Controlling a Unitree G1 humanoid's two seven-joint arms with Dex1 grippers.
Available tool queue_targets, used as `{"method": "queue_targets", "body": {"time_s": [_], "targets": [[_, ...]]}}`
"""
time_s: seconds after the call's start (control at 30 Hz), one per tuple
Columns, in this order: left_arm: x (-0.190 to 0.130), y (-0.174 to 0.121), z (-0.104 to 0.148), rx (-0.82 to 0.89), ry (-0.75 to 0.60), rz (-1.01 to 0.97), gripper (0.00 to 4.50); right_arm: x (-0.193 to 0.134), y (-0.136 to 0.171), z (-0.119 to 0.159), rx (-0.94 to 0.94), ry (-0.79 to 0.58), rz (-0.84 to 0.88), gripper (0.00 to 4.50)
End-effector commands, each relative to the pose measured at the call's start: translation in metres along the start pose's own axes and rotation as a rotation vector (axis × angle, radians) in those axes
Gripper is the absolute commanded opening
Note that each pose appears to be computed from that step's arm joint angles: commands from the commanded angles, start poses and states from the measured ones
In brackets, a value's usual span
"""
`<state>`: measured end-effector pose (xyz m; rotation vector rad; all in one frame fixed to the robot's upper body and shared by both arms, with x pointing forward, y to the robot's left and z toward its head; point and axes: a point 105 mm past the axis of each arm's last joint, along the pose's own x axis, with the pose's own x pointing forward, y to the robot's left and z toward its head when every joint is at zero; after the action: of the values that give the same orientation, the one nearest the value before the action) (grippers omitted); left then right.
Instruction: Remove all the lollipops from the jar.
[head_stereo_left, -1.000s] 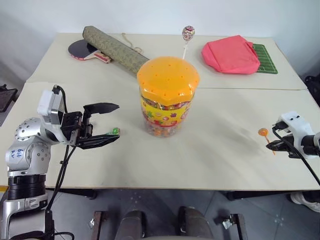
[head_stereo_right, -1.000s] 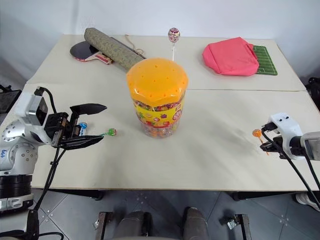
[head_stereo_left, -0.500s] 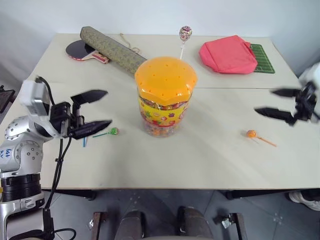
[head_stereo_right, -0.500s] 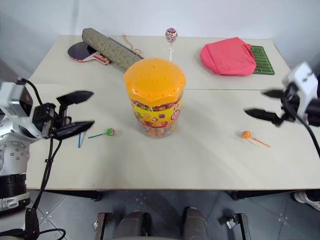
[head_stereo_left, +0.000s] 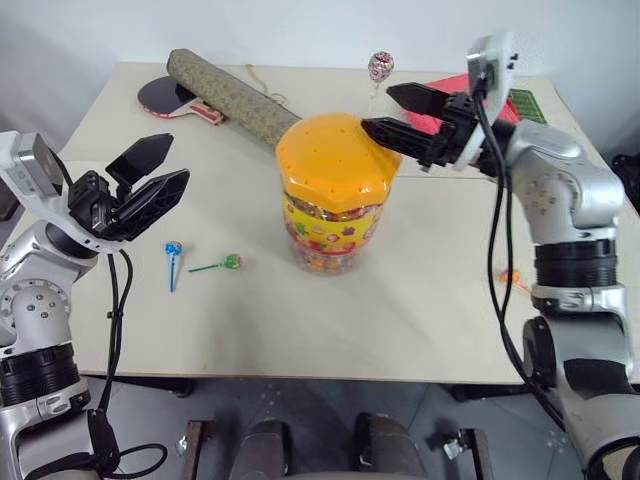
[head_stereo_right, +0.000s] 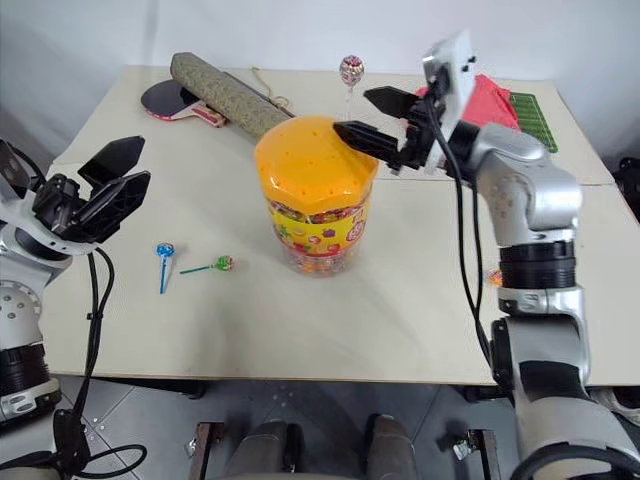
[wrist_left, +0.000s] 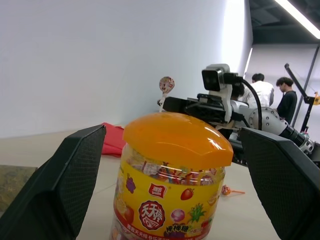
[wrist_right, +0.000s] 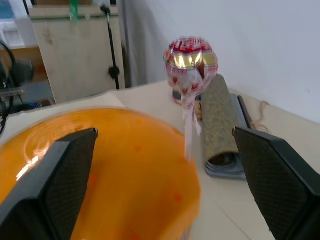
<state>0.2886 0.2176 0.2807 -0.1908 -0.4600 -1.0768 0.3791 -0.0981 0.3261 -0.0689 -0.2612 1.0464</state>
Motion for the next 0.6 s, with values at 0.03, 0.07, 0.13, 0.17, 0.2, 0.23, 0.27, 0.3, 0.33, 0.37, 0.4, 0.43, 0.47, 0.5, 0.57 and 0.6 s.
{"method": "queue_targets", "body": {"time_s": [0.03,0.07,0.13,0.17,0.2,0.23,0.27,0.3,0.33,0.37,0.4,0.43,0.47,0.5,0.57,0.6], "targets": [[0.003,-0.009,0.008,0.040,-0.015,-0.026,4.50,0.004,-0.005,0.008,0.002,-0.012,-0.032,4.49],[0.003,-0.010,0.008,0.043,-0.015,-0.024,4.50,0.007,-0.006,0.009,0.010,-0.016,-0.037,4.49],[0.002,-0.010,0.008,0.047,-0.017,-0.018,4.50,0.010,-0.006,0.011,0.027,-0.027,-0.042,4.10],[0.002,-0.011,0.009,0.050,-0.017,-0.018,4.50,0.011,-0.007,0.012,0.035,-0.031,-0.048,3.90],[0.002,-0.011,0.009,0.051,-0.019,-0.015,4.50,0.012,-0.007,0.013,0.037,-0.036,-0.043,3.56],[0.002,-0.011,0.009,0.053,-0.019,-0.015,4.50,0.014,-0.005,0.013,0.036,-0.034,-0.032,3.27],[0.003,-0.011,0.009,0.056,-0.019,-0.014,4.50,0.016,-0.004,0.013,0.036,-0.037,-0.023,2.93],[0.003,-0.011,0.010,0.057,-0.021,-0.013,4.50,0.017,-0.002,0.014,0.041,-0.042,-0.007,2.56],[0.003,-0.012,0.010,0.059,-0.022,-0.014,4.50,0.019,0.001,0.014,0.041,-0.041,0.007,2.26],[0.003,-0.012,0.010,0.062,-0.022,-0.014,4.50,0.020,0.003,0.014,0.045,-0.043,0.020,1.87],[0.003,-0.012,0.010,0.065,-0.021,-0.014,4.50,0.021,0.004,0.014,0.047,-0.044,0.028,1.55],[0.003,-0.012,0.010,0.065,-0.021,-0.013,4.50,0.022,0.004,0.014,0.049,-0.045,0.029,1.21],[0.003,-0.012,0.010,0.069,-0.019,-0.012,4.50,0.022,0.003,0.014,0.050,-0.050,0.028,0.85],[0.003,-0.012,0.010,0.071,-0.018,-0.012,4.50,0.022,0.003,0.015,0.051,-0.054,0.027,0.55],[0.004,-0.011,0.011,0.074,-0.022,-0.012,4.50,0.021,-0.003,0.018,0.043,-0.077,-0.002,0.03],[0.004,-0.011,0.011,0.074,-0.022,-0.014,4.50,0.020,-0.006,0.019,0.043,-0.086,-0.010,0.03]]}}
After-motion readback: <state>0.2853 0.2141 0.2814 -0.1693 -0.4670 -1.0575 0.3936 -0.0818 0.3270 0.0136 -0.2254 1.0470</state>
